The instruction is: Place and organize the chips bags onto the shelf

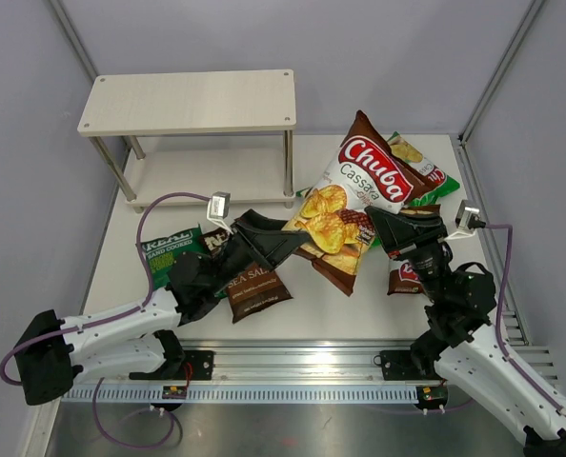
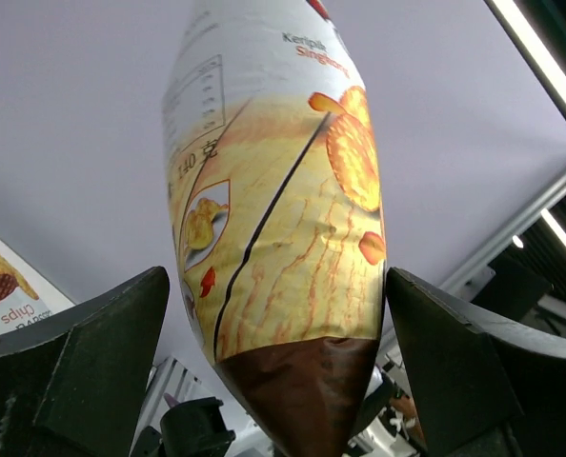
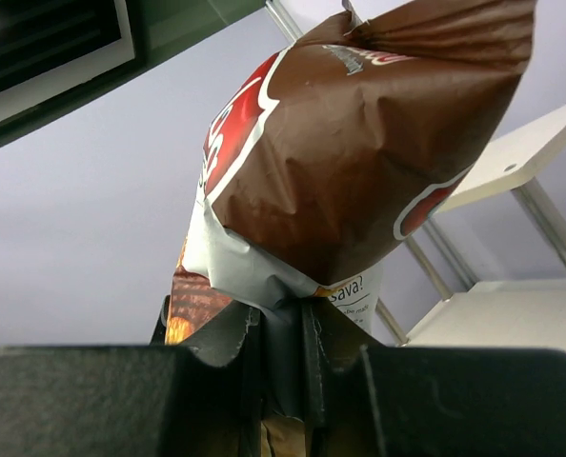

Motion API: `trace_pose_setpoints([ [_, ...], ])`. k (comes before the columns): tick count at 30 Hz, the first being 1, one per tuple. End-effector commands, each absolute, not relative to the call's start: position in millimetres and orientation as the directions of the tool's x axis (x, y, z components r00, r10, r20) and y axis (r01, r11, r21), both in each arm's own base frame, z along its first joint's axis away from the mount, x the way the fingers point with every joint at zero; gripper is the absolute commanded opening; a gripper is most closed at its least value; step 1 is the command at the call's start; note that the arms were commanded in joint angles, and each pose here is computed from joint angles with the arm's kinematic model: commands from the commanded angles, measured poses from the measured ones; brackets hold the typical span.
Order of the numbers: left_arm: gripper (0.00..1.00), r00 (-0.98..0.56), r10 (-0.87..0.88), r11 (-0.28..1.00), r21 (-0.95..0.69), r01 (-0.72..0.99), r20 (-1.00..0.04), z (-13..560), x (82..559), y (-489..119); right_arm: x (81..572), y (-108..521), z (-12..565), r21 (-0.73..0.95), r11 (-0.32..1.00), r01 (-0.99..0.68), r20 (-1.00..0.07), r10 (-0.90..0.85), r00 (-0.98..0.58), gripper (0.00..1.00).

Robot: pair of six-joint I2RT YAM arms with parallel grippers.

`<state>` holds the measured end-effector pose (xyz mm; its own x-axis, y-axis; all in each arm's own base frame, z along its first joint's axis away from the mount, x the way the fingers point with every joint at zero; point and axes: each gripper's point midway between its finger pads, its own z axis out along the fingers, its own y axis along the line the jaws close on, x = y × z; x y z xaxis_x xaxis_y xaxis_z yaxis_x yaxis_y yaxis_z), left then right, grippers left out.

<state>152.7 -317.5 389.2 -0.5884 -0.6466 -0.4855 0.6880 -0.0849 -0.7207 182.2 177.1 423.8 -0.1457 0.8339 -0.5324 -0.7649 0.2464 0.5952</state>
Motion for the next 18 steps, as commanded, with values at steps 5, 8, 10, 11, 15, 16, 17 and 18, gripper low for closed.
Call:
trace_pose_setpoints([
  [5,0.99,-0.557,-0.736,-0.022,-0.808,0.588,-0.385,402,182,-313,178,167,447,0.462,0.293,-0.837,-0.5,0.865,0.027,0.07],
  [8,0.96,-0.556,-0.741,-0.006,-0.824,0.566,-0.377,395,189,-317,179,168,451,0.453,0.277,-0.847,-0.484,0.875,0.028,0.06],
  [10,0.86,-0.557,-0.74,0.005,-0.831,0.557,-0.377,391,192,-319,180,173,450,0.448,0.272,-0.852,-0.488,0.873,0.022,0.06],
  [11,0.68,-0.548,-0.746,0.015,-0.832,0.555,-0.379,390,194,-318,181,174,450,0.447,0.274,-0.851,-0.49,0.871,0.023,0.06],
  [15,0.27,-0.509,-0.759,0.063,-0.824,0.563,-0.406,392,201,-312,180,176,446,0.44,0.279,-0.853,-0.504,0.863,0.022,0.09],
  [16,0.21,-0.506,-0.754,0.087,-0.826,0.556,-0.419,389,204,-311,180,176,445,0.439,0.286,-0.852,-0.508,0.861,0.027,0.11],
  [17,0.16,-0.495,-0.758,0.094,-0.821,0.562,-0.426,392,208,-306,183,176,440,0.45,0.301,-0.841,-0.521,0.853,0.026,0.15],
  [18,0.12,-0.493,-0.756,0.097,-0.818,0.567,-0.431,393,210,-304,181,173,441,0.448,0.307,-0.84,-0.517,0.855,0.037,0.19],
])
